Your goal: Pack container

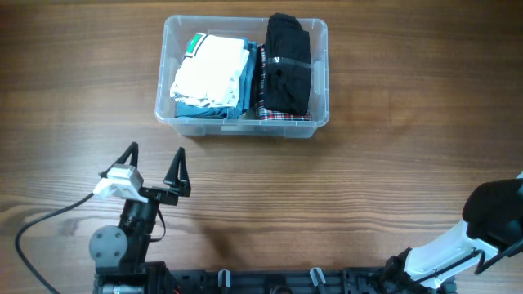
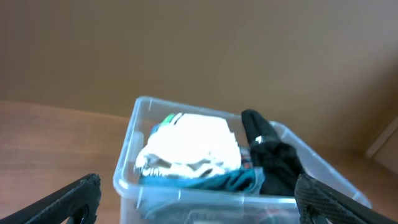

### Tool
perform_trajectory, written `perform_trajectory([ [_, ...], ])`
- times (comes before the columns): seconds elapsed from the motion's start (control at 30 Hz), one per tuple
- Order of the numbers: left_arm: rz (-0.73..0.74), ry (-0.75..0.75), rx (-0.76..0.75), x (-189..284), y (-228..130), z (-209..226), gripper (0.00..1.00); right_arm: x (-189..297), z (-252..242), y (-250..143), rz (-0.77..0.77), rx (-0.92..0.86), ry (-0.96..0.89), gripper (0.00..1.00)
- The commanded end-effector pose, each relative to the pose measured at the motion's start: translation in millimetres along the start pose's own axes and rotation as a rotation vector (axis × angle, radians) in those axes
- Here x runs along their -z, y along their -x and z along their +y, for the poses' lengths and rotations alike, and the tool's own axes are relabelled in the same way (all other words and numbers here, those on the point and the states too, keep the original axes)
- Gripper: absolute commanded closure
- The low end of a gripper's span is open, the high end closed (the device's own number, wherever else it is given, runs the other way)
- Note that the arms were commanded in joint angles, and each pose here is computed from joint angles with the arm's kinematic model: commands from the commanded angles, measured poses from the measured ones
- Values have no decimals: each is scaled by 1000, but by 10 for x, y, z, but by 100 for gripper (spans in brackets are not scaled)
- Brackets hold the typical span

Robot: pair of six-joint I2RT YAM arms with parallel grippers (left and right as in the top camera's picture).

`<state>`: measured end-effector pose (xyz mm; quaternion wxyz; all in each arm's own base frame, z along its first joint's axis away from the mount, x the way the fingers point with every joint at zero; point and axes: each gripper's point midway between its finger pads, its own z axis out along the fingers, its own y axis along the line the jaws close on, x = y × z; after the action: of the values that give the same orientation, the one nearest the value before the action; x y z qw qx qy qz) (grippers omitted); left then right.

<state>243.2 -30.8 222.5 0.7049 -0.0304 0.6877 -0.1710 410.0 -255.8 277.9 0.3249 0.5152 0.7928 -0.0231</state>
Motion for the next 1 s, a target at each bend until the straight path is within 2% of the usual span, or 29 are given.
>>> perform_trajectory([
  [0.0, 10, 11, -6, 17, -180, 70, 0, -49, 12, -23, 10, 20, 0, 0],
  [0.23, 114, 42, 19, 44, -584, 186, 0, -49, 12, -23, 10, 20, 0, 1],
  [0.4, 108, 83, 8, 48, -580, 259, 0, -49, 12, -23, 10, 20, 0, 0],
  [0.97, 105, 71, 16, 45, -571, 236, 0, -49, 12, -23, 10, 20, 0, 0],
])
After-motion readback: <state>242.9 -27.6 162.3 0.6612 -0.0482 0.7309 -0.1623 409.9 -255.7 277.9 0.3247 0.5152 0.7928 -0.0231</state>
